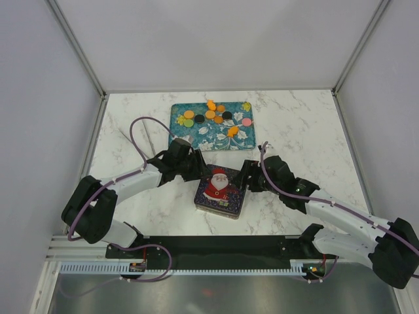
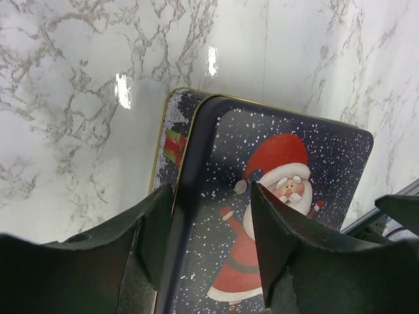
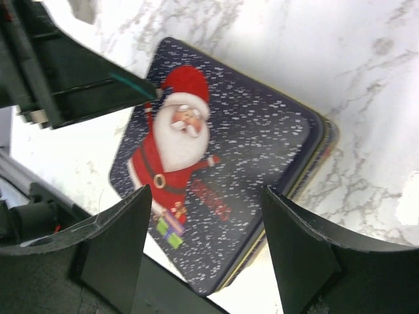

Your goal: Pack the cookies

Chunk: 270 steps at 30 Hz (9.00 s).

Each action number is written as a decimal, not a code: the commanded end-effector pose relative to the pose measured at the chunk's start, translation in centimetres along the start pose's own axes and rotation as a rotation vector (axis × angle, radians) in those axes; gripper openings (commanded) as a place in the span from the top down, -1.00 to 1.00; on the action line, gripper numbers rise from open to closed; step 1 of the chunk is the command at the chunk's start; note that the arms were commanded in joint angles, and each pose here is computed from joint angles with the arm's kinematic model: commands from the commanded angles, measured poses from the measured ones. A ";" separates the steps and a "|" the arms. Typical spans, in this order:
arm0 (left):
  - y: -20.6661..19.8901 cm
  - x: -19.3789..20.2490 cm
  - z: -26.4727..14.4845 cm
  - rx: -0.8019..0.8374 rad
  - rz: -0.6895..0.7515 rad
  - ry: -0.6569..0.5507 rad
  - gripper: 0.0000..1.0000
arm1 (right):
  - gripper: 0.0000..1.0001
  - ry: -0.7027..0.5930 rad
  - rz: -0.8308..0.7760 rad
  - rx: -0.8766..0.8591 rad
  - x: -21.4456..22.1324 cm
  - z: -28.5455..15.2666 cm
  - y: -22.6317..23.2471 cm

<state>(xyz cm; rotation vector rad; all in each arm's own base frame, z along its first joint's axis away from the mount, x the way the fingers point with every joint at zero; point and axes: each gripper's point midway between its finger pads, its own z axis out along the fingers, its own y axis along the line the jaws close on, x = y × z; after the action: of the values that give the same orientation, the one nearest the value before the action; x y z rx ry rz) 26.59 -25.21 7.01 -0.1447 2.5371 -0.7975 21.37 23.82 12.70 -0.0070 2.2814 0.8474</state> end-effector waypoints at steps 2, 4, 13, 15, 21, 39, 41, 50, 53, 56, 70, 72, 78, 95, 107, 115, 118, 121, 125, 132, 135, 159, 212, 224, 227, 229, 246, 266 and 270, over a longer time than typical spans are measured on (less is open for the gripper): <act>-1.3 -0.2 -0.3 0.052 0.032 0.003 -0.19 | -0.51 -0.057 -0.005 0.106 -1.5 0.3 -1.9; -1.4 -0.2 -0.4 0.060 0.036 0.004 -0.23 | -0.52 -0.054 0.002 0.121 -1.5 0.3 -2.5; -2.6 0.0 -0.5 0.109 0.062 0.040 -0.31 | -0.55 -0.008 0.002 0.120 -0.4 1.0 -3.1; -2.9 0.1 -0.5 0.119 0.069 0.047 -0.31 | -0.55 0.004 0.006 0.123 0.1 1.2 -3.4; -3.2 0.2 -0.6 0.131 0.081 0.058 -0.30 | -0.55 0.030 0.010 0.125 1.1 1.7 -3.9; -4.4 0.3 -1.1 0.166 0.118 0.085 -0.15 | -0.35 0.035 0.011 0.133 1.4 2.5 -4.2; -4.5 0.3 -1.1 0.166 0.119 0.086 -0.15 | -0.32 0.038 0.011 0.132 1.5 2.5 -4.3; -4.9 1.0 -0.6 0.163 0.142 0.111 -0.18 | -0.31 0.041 0.015 0.140 1.8 2.5 -4.7; -5.0 1.1 -0.5 0.158 0.148 0.110 -0.22 | -0.30 0.045 0.012 0.139 2.1 2.6 -4.8; -5.0 1.5 -0.3 0.153 0.152 0.116 -0.22 | -0.26 0.045 0.016 0.133 2.3 2.7 -4.9; -4.3 3.2 1.0 0.091 0.175 0.134 -0.24 | -0.20 0.076 0.037 0.152 4.6 2.8 -6.7; -4.2 3.4 1.1 0.081 0.179 0.131 -0.24 | -0.14 0.065 0.041 0.135 4.5 3.1 -6.5; -4.5 4.1 0.9 0.077 0.193 0.124 -0.30 | -0.16 0.080 0.048 0.107 5.0 3.4 -6.2; -4.5 3.1 0.2 0.056 0.196 0.082 -0.31 | -0.77 0.008 -0.038 0.146 0.0 1.5 -4.6; -4.7 2.7 0.1 0.065 0.189 0.080 -0.29 | -0.91 0.061 -0.018 0.114 1.1 -0.5 -5.0; -5.4 2.6 0.1 0.092 0.189 0.081 -0.29 | -0.93 0.131 0.079 -0.021 5.2 -1.8 -4.3; -5.4 2.7 0.1 0.093 0.188 0.082 -0.28 | -0.93 0.146 0.105 -0.067 6.0 -2.4 -3.8; -5.4 2.7 0.1 0.096 0.185 0.081 -0.28 | -0.92 0.172 0.162 -0.119 7.7 -2.5 -3.8; -5.4 2.7 0.2 0.097 0.181 0.080 -0.28 | -0.86 0.206 0.212 -0.141 9.6 -1.9 -4.4; -5.8 2.5 0.0 0.110 0.171 0.068 -0.28 | -0.31 0.188 0.222 -0.124 9.5 -0.9 -4.9; -5.9 2.1 -0.3 0.111 0.166 0.055 -0.28 | 0.04 0.181 0.200 -0.113 8.6 -0.2 -4.5; -3.0 -0.8 -0.1 0.030 0.137 0.001 -0.29 | -0.44 0.136 0.058 -0.011 2.1 1.8 -3.0; -3.5 -1.0 0.1 0.047 0.141 0.025 -0.28 | 1.00 0.181 0.114 -0.546 2.4 -2.1 5.5; -3.4 -0.9 0.3 0.044 0.141 0.030 -0.28 | 1.00 0.265 0.218 -0.575 7.7 0.8 2.5; -3.6 -1.0 0.2 0.048 0.141 0.026 -0.28 | 1.00 0.281 0.252 -0.570 9.5 1.2 1.2; -3.6 -1.1 0.2 0.047 0.142 0.023 -0.28 | 1.00 0.272 0.249 -0.571 9.8 1.3 0.9; -4.2 -1.8 -0.6 0.057 0.154 0.001 -0.32 | 1.00 0.225 0.122 -0.513 4.7 0.2 3.7; -7.3 -7.8 -9.2 0.101 0.207 -0.204 -0.51 | 0.60 -0.084 -0.033 -0.299 -8.3 -4.3 6.3; -7.2 -7.4 -9.5 0.108 0.207 -0.204 -0.50 | 0.73 -0.093 -0.006 -0.367 -7.9 -0.6 5.5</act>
<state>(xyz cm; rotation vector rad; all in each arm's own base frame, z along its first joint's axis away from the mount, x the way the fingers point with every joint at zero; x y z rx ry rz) 28.87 -25.01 20.26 0.0269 2.2872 -0.8031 24.43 25.31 22.62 -0.1382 2.0462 1.1841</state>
